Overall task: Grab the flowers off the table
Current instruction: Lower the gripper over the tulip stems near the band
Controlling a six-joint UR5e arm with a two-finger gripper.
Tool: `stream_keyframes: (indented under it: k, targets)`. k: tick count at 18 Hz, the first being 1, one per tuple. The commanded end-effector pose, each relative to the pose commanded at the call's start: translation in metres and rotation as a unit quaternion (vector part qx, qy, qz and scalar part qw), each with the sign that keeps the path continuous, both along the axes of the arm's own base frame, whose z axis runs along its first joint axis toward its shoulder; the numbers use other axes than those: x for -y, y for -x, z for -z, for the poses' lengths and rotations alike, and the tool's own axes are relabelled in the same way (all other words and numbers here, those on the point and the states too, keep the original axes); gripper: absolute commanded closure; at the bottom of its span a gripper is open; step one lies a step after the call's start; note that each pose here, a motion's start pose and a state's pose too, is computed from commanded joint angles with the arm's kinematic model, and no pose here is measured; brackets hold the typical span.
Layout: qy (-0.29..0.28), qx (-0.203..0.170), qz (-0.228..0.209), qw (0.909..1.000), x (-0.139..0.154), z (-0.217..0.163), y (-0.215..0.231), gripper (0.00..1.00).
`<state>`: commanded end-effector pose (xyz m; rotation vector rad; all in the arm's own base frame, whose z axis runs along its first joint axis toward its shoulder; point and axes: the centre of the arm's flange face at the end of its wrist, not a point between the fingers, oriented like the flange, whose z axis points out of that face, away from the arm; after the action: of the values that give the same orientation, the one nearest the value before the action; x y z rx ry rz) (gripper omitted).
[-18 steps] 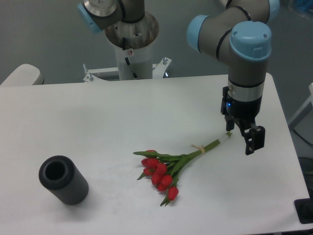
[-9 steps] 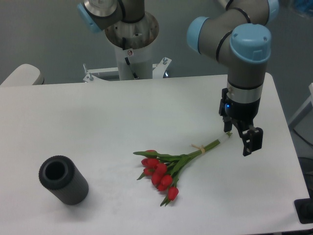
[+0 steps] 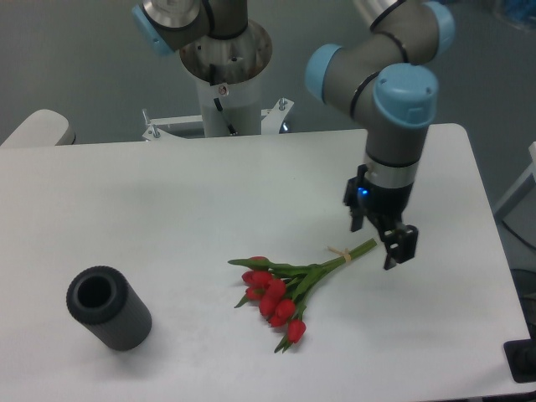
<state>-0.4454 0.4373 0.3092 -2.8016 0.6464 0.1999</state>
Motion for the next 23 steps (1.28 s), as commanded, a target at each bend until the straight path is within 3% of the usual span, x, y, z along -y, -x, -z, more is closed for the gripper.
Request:
stream_keyframes:
  k: [2, 7, 17, 23]
  targets:
    - [0.002, 0.021, -0.039, 0.9990, -0.010, 0.012, -0.017, 0.00]
    - [0.012, 0.043, -0.074, 0.9963, -0.014, 0.032, -0.029, 0.00]
    - [0.077, 0.016, -0.053, 0.9955, -0.030, 0.077, -0.030, 0.00]
    - [0.094, 0.007, -0.018, 0.9953, -0.039, 0.091, -0.027, 0.00]
